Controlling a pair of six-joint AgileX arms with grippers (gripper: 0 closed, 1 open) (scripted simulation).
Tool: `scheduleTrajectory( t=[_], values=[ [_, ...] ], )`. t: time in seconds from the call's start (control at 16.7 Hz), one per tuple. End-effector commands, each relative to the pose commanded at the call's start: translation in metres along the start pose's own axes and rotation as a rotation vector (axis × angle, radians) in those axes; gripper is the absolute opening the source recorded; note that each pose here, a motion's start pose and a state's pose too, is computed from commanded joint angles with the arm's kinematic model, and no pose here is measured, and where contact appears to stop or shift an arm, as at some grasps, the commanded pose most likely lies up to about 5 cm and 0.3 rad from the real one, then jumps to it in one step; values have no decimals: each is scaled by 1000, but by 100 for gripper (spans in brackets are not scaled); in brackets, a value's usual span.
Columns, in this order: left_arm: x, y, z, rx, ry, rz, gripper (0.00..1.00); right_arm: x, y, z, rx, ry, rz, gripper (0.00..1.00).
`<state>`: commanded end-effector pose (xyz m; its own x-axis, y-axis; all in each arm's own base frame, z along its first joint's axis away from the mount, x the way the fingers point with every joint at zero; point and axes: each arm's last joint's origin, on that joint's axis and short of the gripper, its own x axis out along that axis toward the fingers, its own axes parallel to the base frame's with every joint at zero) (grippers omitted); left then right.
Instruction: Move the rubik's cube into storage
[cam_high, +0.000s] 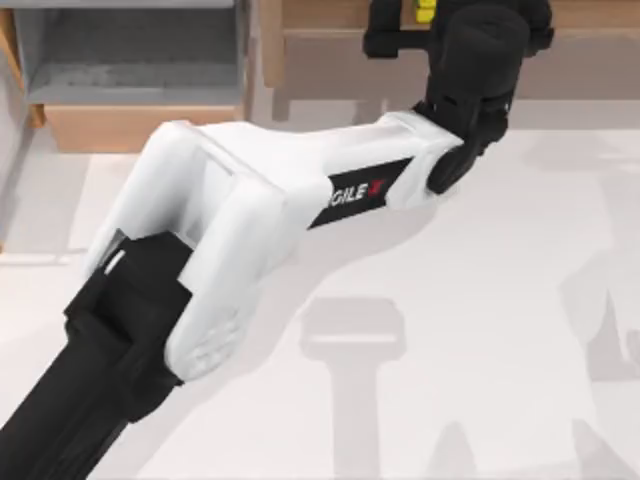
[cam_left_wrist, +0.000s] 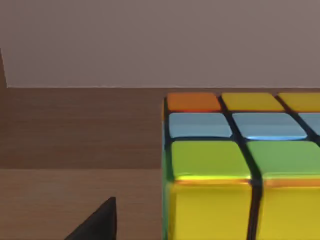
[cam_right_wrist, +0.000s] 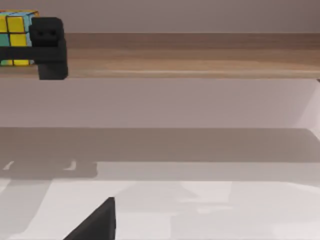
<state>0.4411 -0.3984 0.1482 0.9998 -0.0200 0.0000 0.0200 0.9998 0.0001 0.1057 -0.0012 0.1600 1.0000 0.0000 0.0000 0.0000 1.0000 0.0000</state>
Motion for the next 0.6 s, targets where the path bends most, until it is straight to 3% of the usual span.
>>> scheduleTrajectory(
  t=[0.6],
  values=[
    [0,0,0,0,0,0,17,0,0,0,0,0,0,100]
  ],
)
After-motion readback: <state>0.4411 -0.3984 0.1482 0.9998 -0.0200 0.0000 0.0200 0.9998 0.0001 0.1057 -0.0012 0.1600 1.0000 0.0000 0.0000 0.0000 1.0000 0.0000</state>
